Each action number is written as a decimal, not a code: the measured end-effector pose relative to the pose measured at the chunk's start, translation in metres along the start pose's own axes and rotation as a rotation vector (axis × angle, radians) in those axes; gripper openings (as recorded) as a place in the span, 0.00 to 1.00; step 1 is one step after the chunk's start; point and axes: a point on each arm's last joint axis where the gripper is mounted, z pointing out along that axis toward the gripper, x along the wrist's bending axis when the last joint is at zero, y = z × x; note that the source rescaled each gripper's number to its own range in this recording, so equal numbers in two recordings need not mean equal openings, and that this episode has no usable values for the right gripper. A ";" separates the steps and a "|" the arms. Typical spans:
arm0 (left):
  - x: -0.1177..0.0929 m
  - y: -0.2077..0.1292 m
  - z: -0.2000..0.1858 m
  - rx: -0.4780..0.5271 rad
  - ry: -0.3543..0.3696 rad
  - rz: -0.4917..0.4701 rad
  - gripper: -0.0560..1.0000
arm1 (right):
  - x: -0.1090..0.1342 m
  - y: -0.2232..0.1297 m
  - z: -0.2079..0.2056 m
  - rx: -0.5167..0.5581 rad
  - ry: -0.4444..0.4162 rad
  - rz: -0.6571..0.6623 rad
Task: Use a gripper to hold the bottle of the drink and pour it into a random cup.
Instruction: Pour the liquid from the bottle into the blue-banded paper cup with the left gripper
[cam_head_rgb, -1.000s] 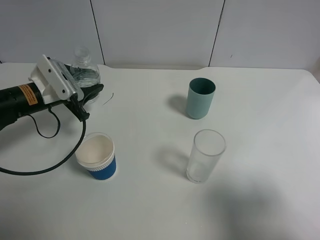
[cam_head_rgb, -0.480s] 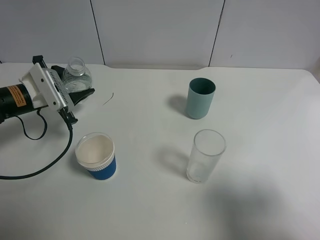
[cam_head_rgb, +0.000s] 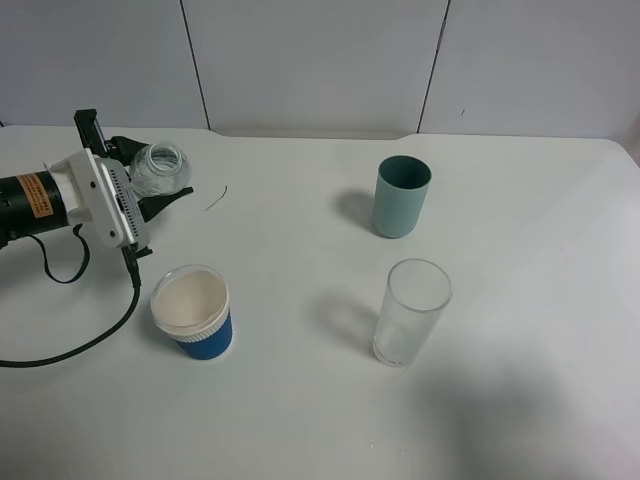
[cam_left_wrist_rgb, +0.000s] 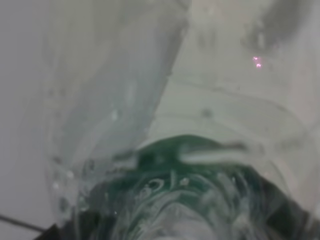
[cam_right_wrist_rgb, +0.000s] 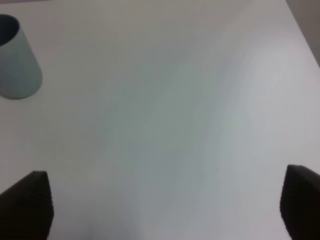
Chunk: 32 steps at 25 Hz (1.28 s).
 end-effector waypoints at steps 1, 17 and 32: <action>-0.001 0.001 0.000 -0.010 -0.014 0.029 0.06 | 0.000 0.000 0.000 0.000 0.000 0.000; 0.004 0.009 -0.008 -0.052 -0.043 0.220 0.06 | 0.000 0.000 0.000 0.000 0.000 0.000; -0.005 0.007 -0.014 -0.002 -0.016 0.373 0.06 | 0.000 0.000 0.000 0.000 0.000 0.000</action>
